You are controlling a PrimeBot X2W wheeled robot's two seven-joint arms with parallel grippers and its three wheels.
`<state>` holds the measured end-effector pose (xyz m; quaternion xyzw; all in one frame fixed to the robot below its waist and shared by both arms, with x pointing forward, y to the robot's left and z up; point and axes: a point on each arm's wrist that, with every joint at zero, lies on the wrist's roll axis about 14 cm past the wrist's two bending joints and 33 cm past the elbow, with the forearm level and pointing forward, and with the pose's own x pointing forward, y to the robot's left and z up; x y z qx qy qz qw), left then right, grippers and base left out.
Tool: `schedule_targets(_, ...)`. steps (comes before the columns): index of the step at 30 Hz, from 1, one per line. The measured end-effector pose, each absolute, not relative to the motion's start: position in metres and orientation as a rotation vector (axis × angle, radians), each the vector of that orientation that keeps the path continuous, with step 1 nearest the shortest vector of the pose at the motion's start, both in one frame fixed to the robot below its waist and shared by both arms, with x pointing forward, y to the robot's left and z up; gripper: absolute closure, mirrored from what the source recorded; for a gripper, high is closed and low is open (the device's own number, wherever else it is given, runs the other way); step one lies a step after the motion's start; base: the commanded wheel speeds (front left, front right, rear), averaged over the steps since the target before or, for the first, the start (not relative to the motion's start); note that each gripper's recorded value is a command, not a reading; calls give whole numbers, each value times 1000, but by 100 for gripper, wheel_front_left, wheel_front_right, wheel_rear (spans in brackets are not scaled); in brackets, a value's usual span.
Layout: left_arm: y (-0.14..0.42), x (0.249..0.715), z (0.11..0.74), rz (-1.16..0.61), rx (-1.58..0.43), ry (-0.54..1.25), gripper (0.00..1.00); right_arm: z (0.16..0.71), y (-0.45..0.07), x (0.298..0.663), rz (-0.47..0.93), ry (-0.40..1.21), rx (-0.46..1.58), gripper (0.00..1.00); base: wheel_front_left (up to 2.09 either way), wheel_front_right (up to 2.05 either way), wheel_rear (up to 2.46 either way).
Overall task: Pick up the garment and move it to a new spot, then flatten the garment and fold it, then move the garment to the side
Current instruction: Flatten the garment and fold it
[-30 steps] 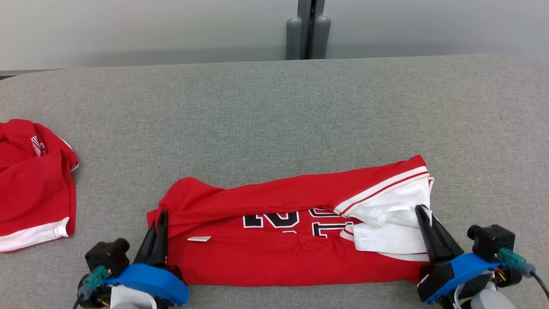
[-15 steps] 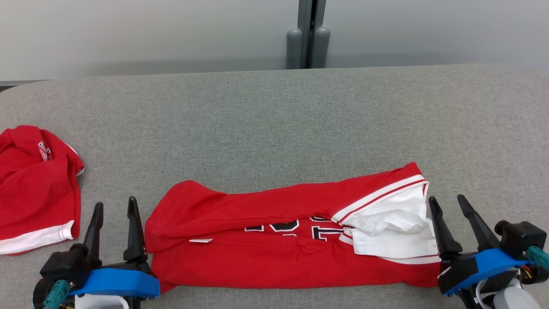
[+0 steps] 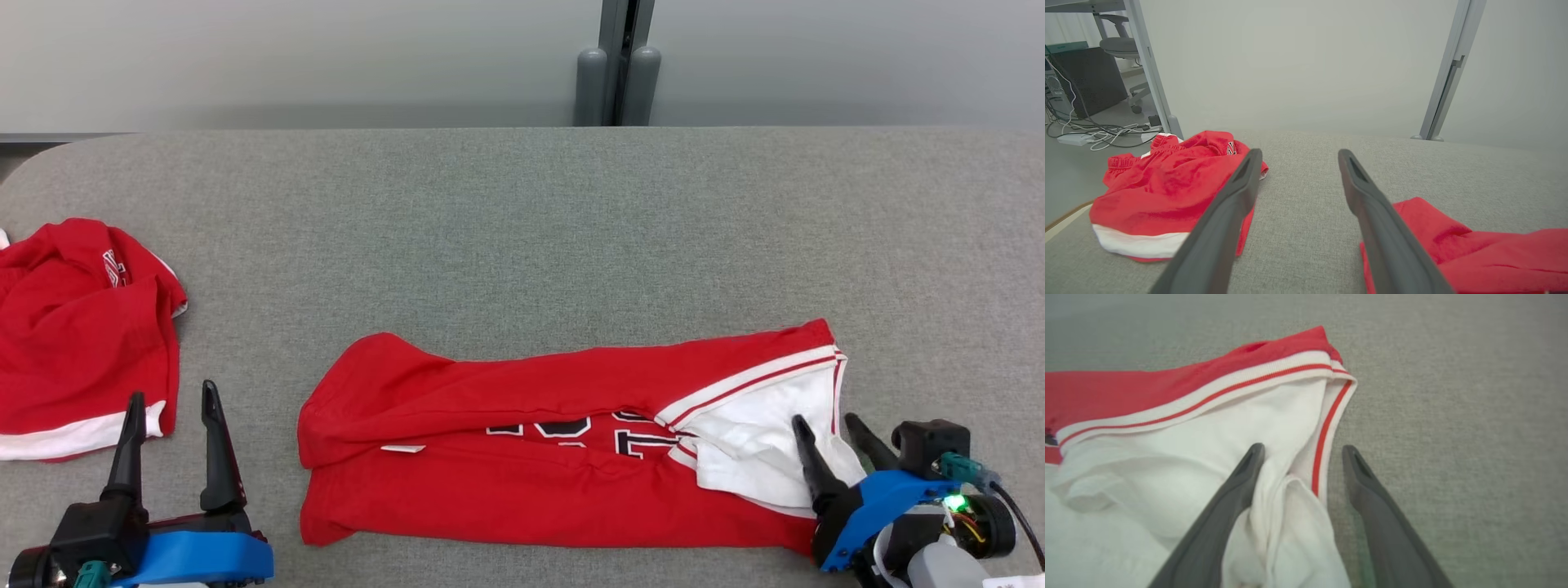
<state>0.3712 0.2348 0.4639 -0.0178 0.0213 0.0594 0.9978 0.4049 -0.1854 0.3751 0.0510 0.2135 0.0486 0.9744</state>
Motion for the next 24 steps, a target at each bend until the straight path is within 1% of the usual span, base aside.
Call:
schedule_targets(1,235,371,462,119,-31,50,0,367,-182,401,99,463,109,0,0,0,0)
schedule_targets(5,234,370,458,116,-22,63,0,358,-174,398,114,499,113,0,0,0,0)
schedule_targets(6,234,370,457,116,-21,66,0,357,-173,398,116,503,115,49,0,0,0)
schedule_targets(8,233,370,456,114,-19,71,0,356,-170,397,123,502,119,100,0,0,0)
schedule_targets(12,231,371,454,111,-13,76,0,357,-161,396,136,490,147,100,0,0,0)
schedule_targets(15,228,371,451,102,-9,85,0,360,-169,395,119,475,150,100,0,0,0)
schedule_targets(17,226,371,452,95,-3,84,0,365,-195,397,69,450,132,100,0,0,0)
schedule_targets(18,225,370,453,91,-5,81,0,373,-223,399,19,430,103,100,0,0,0)
schedule_targets(24,221,367,454,79,-7,79,0,396,-297,396,-112,393,18,100,0,0,0)
